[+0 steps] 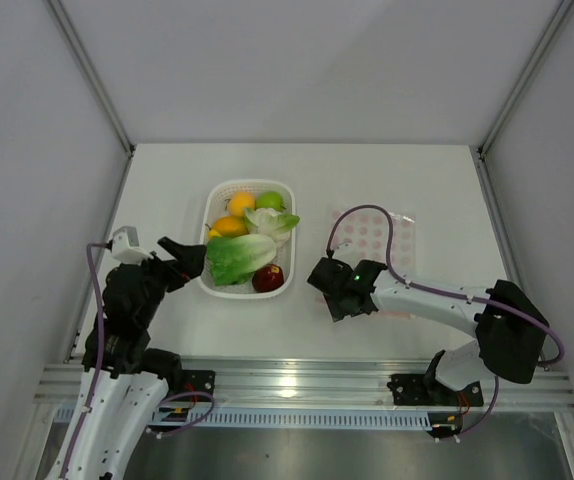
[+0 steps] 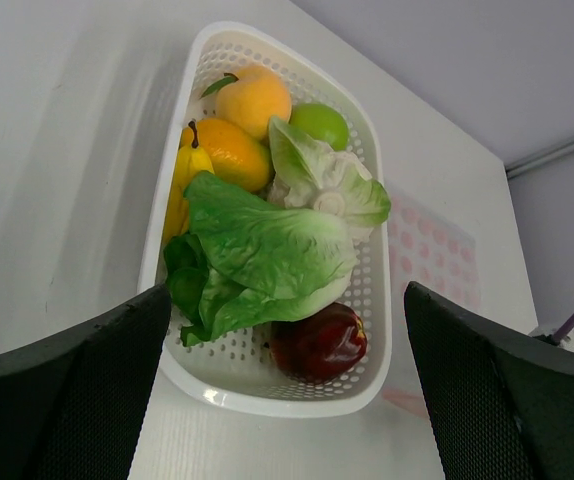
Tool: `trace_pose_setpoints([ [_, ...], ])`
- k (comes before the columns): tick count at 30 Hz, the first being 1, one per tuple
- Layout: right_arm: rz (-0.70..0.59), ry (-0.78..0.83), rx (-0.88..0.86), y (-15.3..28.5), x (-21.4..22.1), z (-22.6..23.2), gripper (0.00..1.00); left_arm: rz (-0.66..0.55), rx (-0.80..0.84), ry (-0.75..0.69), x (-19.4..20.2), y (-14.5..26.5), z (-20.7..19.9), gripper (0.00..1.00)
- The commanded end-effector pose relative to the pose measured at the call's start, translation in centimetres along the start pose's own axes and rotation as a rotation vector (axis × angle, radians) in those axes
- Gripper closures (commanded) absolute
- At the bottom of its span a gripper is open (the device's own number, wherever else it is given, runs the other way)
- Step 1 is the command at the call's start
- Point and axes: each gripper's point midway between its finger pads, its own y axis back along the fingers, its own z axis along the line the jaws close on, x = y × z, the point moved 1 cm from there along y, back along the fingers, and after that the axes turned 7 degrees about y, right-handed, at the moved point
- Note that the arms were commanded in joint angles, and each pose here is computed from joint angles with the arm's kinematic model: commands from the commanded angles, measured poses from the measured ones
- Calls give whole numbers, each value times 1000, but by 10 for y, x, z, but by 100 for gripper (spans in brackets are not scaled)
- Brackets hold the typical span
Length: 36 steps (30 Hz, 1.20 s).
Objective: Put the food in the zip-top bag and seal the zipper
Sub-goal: Pick up the zipper food storage bag at the center of the board.
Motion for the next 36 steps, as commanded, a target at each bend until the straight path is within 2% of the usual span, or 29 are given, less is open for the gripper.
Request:
trace_pose_setpoints([
  [1, -15, -45, 100, -9, -1, -17, 11, 7, 70, -35, -7, 5, -19, 0],
  [10, 9, -13, 151, -48, -12, -28, 23, 1, 130, -38, -10, 9, -31, 1],
  [13, 2, 19, 133, -58, -15, -23, 32, 9, 143, -43, -8, 9, -31, 0],
  [14, 2, 21, 128, -59, -16, -23, 42, 12, 151, -43, -8, 9, -33, 1],
  [16, 3, 23, 126, -64, -17, -23, 55, 39, 168, -43, -4, 8, -36, 4],
  [17, 4, 23, 119, -65, -17, -22, 78, 59, 182, -43, 0, 8, -38, 7],
  [18, -11, 21, 108, -64, -21, -20, 89, 84, 192, -46, 4, 6, -40, 11],
  [20, -32, 20, 98, -60, -24, -18, 100, 146, 263, -58, 13, 8, -52, 14],
  [24, -99, -31, 56, -38, -44, -21, 100, 248, 372, -89, 25, 11, -75, 23],
  [28, -206, -148, -68, 10, -84, -30, 100, 298, 473, -152, 36, 16, -102, 24],
  [32, -304, -251, -230, 58, -129, -41, 100, 403, 581, -174, 66, 23, -135, 23],
  [34, -306, -261, -270, 72, -139, -42, 100, 480, 607, -167, 87, 22, -146, 23],
  [36, -283, -264, -277, 76, -137, -40, 100, 481, 618, -164, 91, 19, -157, 23],
])
